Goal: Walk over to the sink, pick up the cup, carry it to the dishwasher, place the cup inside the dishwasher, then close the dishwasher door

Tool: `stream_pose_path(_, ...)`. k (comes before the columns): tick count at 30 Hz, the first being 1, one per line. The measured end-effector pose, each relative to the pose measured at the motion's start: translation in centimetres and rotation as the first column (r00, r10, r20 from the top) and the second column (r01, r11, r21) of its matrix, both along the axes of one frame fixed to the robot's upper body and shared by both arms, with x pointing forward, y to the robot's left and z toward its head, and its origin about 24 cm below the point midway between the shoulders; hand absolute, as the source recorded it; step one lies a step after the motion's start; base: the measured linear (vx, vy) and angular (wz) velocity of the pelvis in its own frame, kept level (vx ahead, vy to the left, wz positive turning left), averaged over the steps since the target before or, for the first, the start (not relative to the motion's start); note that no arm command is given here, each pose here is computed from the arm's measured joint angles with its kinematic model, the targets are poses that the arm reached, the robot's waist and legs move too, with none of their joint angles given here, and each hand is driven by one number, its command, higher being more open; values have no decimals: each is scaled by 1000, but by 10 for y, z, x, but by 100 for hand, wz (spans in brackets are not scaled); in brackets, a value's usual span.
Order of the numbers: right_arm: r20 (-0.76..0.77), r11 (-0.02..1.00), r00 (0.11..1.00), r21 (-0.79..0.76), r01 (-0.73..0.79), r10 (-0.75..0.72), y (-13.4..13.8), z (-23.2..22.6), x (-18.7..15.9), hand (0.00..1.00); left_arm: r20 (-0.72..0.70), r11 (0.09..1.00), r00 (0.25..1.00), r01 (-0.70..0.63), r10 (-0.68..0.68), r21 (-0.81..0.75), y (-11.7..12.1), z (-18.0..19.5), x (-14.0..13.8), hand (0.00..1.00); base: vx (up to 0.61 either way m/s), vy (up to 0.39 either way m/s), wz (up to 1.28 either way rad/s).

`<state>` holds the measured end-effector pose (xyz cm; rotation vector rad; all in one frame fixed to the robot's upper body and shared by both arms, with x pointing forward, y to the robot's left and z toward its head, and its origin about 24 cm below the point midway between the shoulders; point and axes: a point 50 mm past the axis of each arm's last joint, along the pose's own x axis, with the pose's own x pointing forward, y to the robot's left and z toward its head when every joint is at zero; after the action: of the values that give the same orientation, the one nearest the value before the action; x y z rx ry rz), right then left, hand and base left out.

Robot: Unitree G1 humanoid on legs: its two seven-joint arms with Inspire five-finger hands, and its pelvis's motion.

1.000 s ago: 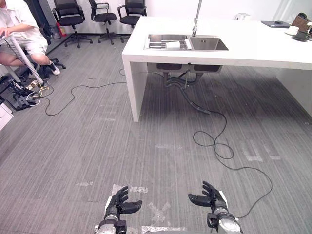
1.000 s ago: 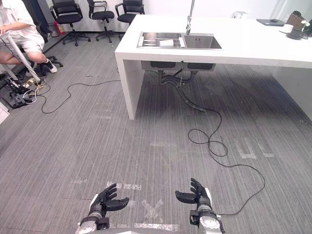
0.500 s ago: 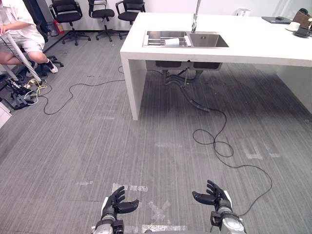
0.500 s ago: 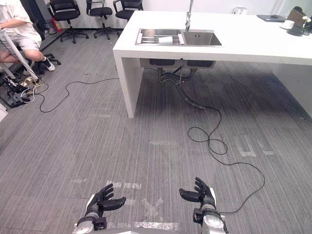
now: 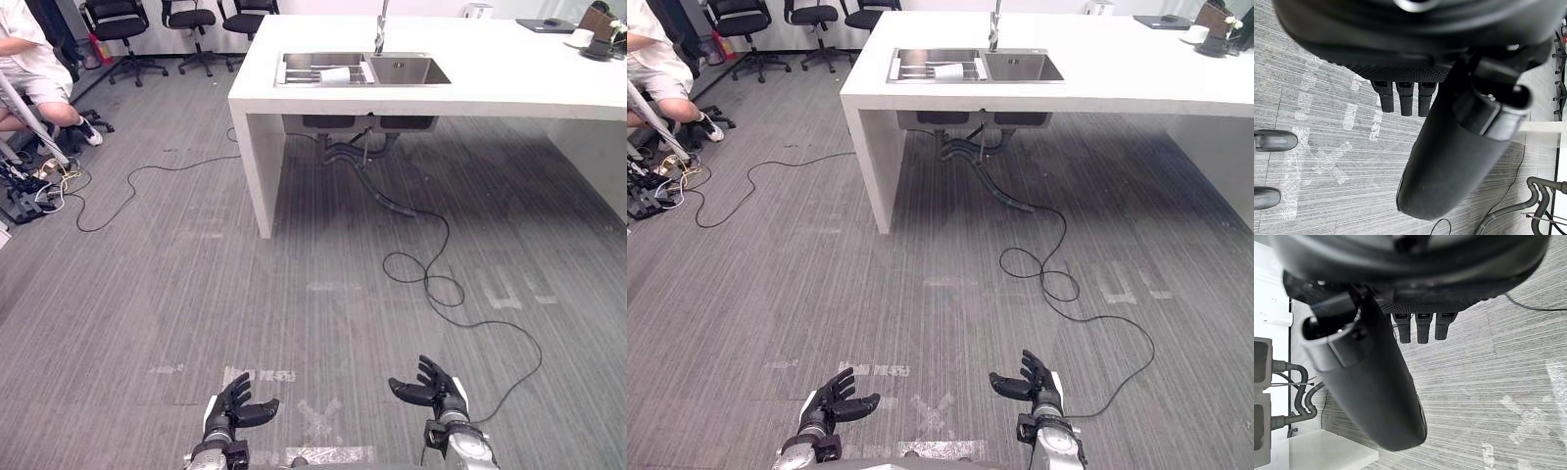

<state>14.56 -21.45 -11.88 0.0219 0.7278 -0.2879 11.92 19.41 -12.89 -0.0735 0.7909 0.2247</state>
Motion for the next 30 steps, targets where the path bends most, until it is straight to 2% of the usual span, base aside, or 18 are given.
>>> stream_pose_path(11,17,999,1000,-33,-4,4,-8,5,12,90,116,1000,993,-17,20,-22,-1,17,20,90,48,30,-16)
stream_pose_path(16,-22,999,999,-24,-31,31,-2,-1,5,90,129,999,991,-34,37,-28,0,19,22,90,186,29,6)
stream_pose_path(19,-44,999,998,-23,-35,34,-3,-4,4,90,176,999,984,-27,32,-33,-2,26,36,90,392,-84,54)
stream_pose_path(23,-73,999,997,-33,-43,41,-7,-6,1,90,181,999,982,-49,52,-22,1,28,38,90,491,-196,30)
stream_pose_path(26,-57,998,997,-47,-46,44,-10,-3,5,90,195,997,978,-65,73,-49,-6,29,40,90,460,-213,5)
stream_pose_path(30,-1,999,1000,-15,-30,30,2,3,12,90,265,992,960,-65,91,-106,-21,42,45,90,438,-156,-13)
